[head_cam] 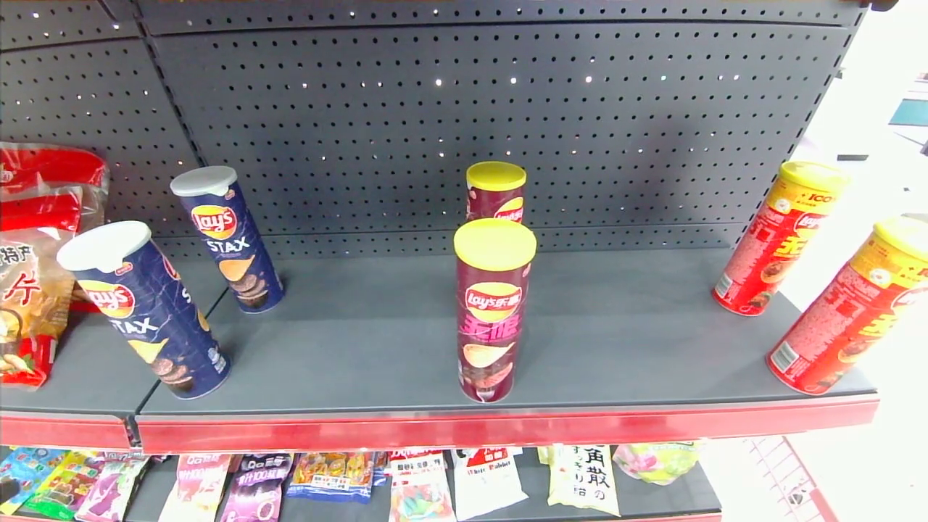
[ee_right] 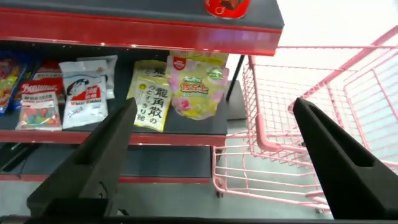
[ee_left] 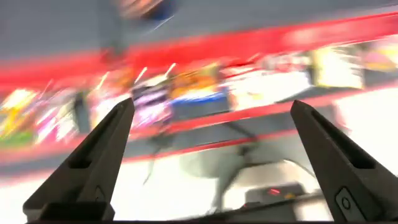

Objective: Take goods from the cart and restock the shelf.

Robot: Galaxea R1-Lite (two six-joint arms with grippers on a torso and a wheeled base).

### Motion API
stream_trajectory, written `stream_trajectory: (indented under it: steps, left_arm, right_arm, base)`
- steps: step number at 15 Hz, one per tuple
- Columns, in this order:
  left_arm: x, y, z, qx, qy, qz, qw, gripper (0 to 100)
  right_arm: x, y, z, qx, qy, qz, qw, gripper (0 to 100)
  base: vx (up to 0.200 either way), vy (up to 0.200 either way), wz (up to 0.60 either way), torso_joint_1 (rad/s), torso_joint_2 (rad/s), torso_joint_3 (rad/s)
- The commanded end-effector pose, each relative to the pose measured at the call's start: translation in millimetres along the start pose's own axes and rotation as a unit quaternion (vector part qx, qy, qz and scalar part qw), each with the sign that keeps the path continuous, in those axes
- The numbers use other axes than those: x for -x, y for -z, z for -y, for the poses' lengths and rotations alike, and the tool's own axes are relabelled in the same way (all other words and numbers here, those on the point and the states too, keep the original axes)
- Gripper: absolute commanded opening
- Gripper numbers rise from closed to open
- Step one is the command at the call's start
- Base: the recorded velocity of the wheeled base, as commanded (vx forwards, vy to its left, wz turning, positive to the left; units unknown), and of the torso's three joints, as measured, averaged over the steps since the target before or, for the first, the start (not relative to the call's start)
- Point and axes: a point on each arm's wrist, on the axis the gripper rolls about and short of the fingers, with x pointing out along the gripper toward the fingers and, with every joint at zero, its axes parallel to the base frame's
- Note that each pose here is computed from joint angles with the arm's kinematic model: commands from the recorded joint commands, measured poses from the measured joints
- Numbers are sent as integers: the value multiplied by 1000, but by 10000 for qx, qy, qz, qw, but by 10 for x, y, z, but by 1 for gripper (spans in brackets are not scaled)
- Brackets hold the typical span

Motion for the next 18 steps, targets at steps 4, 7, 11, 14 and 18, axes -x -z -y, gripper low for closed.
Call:
stream_trajectory:
  steps: [4,7,11,14,18]
  left_arm:
    - [146,889,5,675,-1930,374,9782,100]
    - [138,899,56,1001,-1838,532,9764,100]
    - [-49,965,58,882,-576,2192,9700,100]
    - [-82,965,50,826,-587,2464,9638,100]
    - [-84,968,38,822,-838,2492,9613,100]
  right_arm:
    - [35,-91,-89,-108,1098,-187,9937,100]
    - [21,30,-141,-81,1502,-264,9883,100]
    - [-5,65,-181,24,224,125,9997,100]
    - [-44,186,-182,113,170,455,9988,100]
    - [-161,215,-199,-425,-70,1001,9940,100]
  base:
    - [0,0,0,0,0,0]
    - [0,0,0,0,0,0]
    - [0,0,0,0,0,0]
    - [0,0,0,0,0,0]
    - [0,0,0,0,0,0]
